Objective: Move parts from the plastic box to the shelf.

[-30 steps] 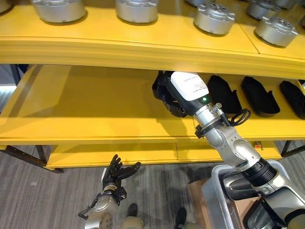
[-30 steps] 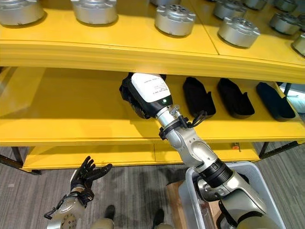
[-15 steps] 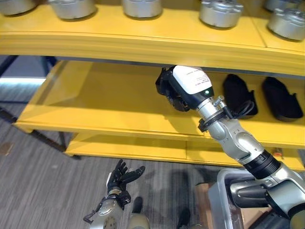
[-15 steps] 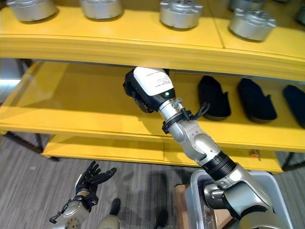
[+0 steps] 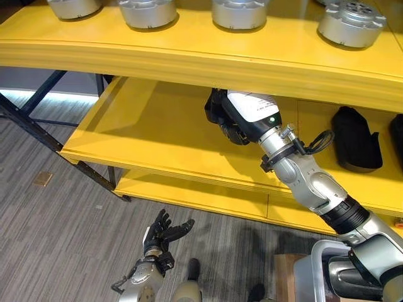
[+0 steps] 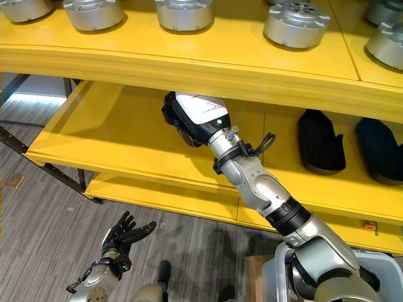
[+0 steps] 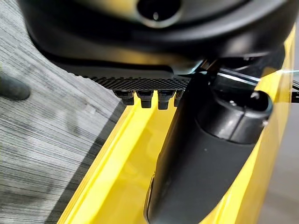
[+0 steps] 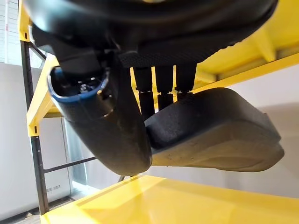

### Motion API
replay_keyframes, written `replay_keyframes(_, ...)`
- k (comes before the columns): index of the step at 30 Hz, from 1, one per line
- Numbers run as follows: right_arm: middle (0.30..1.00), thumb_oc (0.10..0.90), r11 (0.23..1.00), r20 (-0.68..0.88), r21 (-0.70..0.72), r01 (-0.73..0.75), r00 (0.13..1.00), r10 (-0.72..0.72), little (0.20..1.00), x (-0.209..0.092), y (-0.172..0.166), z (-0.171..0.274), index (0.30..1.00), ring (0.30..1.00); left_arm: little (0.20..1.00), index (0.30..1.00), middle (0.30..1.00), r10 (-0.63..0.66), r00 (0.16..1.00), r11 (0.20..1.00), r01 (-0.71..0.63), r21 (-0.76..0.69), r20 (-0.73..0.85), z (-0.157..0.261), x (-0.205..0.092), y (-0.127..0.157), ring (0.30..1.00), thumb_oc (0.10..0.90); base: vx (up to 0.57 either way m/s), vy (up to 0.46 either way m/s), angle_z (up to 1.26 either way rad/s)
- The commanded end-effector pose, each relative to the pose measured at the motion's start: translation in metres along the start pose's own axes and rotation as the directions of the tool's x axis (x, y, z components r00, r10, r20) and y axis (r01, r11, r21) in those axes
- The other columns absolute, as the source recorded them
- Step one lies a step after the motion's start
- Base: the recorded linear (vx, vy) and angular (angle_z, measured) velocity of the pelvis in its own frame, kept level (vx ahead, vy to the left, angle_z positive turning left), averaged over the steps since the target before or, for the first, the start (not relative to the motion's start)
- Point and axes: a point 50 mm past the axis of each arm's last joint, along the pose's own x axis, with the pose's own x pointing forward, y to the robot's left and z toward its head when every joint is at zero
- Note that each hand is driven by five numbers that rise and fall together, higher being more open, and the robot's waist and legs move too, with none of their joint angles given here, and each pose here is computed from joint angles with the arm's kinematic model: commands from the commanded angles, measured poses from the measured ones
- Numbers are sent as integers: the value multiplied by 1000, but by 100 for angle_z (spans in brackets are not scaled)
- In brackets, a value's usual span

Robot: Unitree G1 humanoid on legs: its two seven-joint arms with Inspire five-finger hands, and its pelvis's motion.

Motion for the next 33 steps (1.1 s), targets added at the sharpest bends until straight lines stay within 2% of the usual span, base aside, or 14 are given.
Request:
replay_keyframes(1,300,400,909,133,-117,399,914,-384,300,41,-91,12,300,300,1000,1000,1000,-94,979,992,76,103,183,45,1,0,1000,900,-100,46,8)
replay_keyframes(6,300,400,893,111,-164,420,907,-406,300,45,-102,2,300,300,1000,1000,1000,-114,967,990,90,112,227,58,2,-2,1000,900,-136,32,2)
replay_keyframes(12,300,400,855,121,-331,399,917,-381,300,58,-123,-16,300,300,1000,1000,1000,-145,945,987,119,107,292,74,2,-8,1000,900,-156,42,12)
replay_keyframes(19,300,400,872,-67,-407,273,943,-326,300,55,-122,-69,300,300,1000,1000,1000,-150,944,988,131,84,294,73,1,-11,1000,900,-39,-30,-2)
replay_keyframes(26,300,400,925,-202,-274,261,925,-321,300,46,-110,-92,300,300,1000,1000,1000,-139,946,990,121,78,294,74,4,-11,1000,900,-1,-28,2)
replay_keyframes(33,300,400,951,-223,-216,220,937,-267,300,35,-100,-97,300,300,1000,1000,1000,-119,950,992,103,69,288,73,5,-5,1000,900,4,-4,-2)
